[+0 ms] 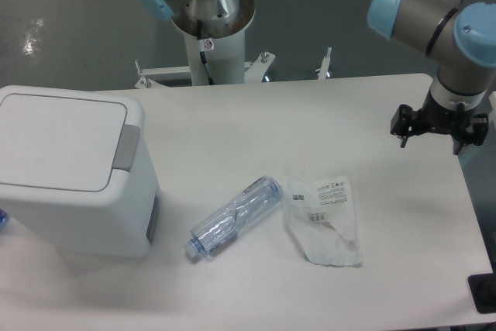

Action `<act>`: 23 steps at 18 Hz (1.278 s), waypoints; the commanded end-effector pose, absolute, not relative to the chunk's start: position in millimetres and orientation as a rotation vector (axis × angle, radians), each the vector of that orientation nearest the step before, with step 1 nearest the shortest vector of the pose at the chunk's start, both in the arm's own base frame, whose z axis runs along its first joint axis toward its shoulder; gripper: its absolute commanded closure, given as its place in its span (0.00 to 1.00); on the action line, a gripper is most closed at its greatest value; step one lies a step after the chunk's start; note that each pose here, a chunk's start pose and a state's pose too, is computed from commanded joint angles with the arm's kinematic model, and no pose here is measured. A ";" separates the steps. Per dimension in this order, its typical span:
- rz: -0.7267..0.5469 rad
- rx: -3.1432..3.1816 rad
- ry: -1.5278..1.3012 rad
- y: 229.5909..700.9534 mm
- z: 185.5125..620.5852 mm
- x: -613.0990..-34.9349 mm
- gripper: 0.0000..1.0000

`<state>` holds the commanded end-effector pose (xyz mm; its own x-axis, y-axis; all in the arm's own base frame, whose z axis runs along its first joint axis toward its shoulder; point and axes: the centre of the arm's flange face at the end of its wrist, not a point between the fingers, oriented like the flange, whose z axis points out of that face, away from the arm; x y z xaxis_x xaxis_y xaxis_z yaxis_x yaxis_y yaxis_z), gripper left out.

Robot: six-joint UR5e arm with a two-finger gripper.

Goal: Open the trash can
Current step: 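Move the open gripper across the table toward the white trash can lid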

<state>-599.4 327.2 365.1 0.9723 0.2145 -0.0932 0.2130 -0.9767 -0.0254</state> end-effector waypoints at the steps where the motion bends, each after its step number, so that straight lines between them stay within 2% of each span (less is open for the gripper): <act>1: 0.149 -3.105 -0.336 327.2 365.1 -599.4 0.00; 7: 0.143 -3.106 -0.289 355.8 363.9 -581.6 0.00; 9: 0.129 -3.098 -0.373 368.8 359.2 -566.8 0.00; 12: 0.140 -3.016 -0.663 377.3 377.1 -540.0 0.00; 18: 0.043 -2.912 -0.673 400.3 411.4 -481.2 0.00; 21: -0.023 -2.804 -0.847 418.6 430.0 -451.6 0.00; 23: -0.006 -2.762 -0.844 432.2 451.2 -428.9 0.00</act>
